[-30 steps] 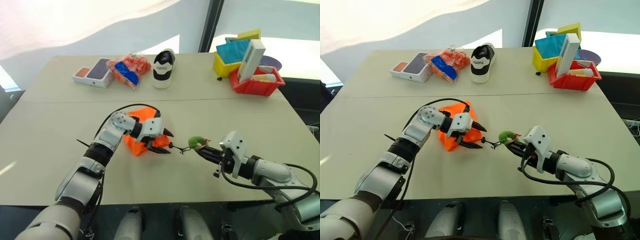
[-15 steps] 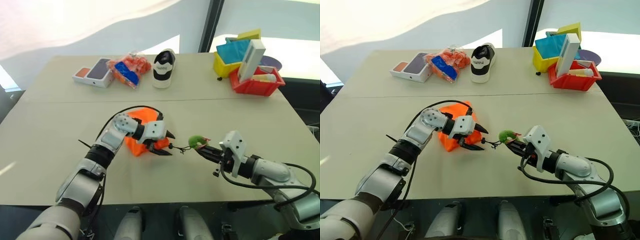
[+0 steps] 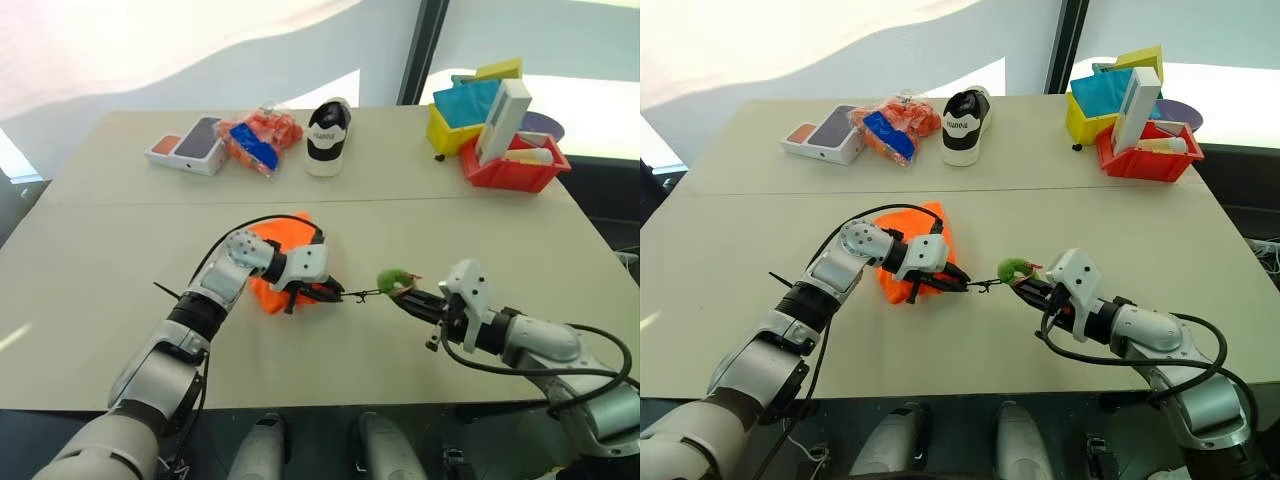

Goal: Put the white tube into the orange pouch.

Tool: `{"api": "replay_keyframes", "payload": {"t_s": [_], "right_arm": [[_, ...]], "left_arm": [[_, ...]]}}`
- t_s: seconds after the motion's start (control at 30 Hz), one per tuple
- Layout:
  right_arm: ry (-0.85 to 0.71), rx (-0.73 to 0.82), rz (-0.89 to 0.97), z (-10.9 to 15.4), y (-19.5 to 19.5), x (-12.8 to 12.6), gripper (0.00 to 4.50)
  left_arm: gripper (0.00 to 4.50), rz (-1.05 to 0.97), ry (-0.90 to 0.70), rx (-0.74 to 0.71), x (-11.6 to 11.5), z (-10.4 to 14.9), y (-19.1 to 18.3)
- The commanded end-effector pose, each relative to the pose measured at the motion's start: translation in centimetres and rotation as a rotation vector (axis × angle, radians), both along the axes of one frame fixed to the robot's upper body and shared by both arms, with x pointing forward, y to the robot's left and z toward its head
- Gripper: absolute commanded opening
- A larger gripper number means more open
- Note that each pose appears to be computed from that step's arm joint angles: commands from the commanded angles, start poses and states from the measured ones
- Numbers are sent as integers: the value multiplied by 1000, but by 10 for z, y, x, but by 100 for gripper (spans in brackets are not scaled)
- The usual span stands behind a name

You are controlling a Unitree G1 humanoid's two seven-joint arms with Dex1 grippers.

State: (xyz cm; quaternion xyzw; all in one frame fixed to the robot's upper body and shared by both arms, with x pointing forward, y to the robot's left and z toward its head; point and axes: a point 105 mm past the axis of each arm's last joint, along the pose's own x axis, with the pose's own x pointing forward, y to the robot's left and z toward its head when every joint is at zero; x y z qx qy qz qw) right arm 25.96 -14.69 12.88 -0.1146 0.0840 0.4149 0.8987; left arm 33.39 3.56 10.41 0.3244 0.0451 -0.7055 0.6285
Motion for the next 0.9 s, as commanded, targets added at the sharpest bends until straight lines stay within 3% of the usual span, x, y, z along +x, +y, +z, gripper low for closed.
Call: {"api": "replay_keyframes", "payload": {"t_s": [0.03,0.1,0.2,0.63,0.9], "right_arm": [[-49,7,10,9,1,1,0],[-49,6,9,9,1,1,0],[-52,1,0,10,0,2,0],[-108,-208,-226,-6,-45,32,0],[-111,-198,-203,-7,-39,38,0]], "left_arm": [[57,-8,-27,-15,0,7,-2],[57,-19,-10,-18,-3,7,-1],[21,-16,7,-22,-4,8,1],[21,106,-47,79,2,4,52],[21,184,-19,53,-6,3,72]]}}
